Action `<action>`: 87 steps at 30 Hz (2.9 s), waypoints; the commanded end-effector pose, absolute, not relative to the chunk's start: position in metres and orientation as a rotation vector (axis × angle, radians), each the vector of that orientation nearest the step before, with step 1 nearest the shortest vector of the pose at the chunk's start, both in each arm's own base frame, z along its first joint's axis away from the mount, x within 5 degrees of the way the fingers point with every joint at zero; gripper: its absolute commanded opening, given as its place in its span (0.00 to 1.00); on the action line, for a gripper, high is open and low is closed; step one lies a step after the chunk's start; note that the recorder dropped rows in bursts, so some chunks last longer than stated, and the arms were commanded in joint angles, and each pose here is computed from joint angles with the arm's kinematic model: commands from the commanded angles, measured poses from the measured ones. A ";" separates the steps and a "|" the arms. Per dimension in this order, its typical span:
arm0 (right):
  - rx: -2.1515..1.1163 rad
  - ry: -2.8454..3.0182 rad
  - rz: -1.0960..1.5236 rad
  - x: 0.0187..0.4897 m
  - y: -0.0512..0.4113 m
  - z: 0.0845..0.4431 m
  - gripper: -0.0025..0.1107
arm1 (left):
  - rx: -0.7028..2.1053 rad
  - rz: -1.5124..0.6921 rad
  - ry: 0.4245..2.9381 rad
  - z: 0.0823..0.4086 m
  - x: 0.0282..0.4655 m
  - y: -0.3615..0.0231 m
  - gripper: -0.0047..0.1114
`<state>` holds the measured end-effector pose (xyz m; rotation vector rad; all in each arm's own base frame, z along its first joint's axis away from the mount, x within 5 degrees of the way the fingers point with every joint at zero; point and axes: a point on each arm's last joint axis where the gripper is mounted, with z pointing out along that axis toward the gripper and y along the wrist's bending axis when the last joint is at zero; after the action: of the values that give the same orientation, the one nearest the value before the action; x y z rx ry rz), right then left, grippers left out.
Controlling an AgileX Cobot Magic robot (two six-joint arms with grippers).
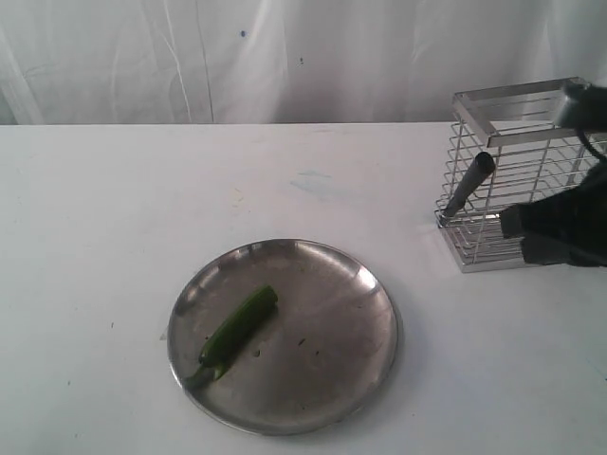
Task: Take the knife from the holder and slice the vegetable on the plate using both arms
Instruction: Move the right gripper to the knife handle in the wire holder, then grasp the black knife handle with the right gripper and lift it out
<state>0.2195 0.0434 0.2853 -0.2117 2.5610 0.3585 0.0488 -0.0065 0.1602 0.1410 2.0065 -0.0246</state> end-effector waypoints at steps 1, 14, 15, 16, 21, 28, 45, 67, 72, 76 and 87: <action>-0.345 2.415 0.370 0.213 0.055 0.326 0.02 | 0.154 -0.030 2.024 0.158 0.048 -0.007 0.04; -0.581 2.314 0.275 0.266 0.075 0.318 0.11 | 0.154 -0.030 2.024 0.158 0.048 -0.007 0.04; -0.584 2.323 0.278 0.267 0.076 0.315 0.15 | 0.154 -0.030 2.024 0.158 0.048 -0.007 0.04; -0.588 2.332 0.278 0.269 0.077 0.312 0.20 | 0.154 -0.030 2.024 0.158 0.048 -0.007 0.04; -0.591 2.323 0.272 0.268 0.076 0.315 0.47 | 0.154 -0.030 2.024 0.158 0.048 -0.007 0.04; -0.569 2.266 0.234 0.265 0.073 0.325 0.51 | 0.154 -0.030 2.024 0.158 0.048 -0.007 0.04; -0.447 2.382 0.165 0.301 0.072 0.283 0.50 | 0.154 -0.030 2.024 0.158 0.048 -0.007 0.04; -0.403 2.333 0.132 0.301 0.069 0.291 0.02 | 0.154 -0.030 2.024 0.158 0.048 -0.007 0.04; -0.392 2.252 0.132 0.291 0.067 0.315 0.02 | 0.154 -0.030 2.024 0.158 0.048 -0.007 0.04; -0.395 2.192 0.117 0.282 0.064 0.331 0.02 | 0.154 -0.030 2.024 0.158 0.048 -0.007 0.04; -0.354 2.062 0.193 0.222 0.056 0.390 0.02 | 0.154 -0.030 2.024 0.158 0.048 -0.007 0.04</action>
<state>0.2403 0.0573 0.3714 -0.3869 2.1168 0.1458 0.0488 -0.0065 0.1602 0.1410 2.0065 -0.0246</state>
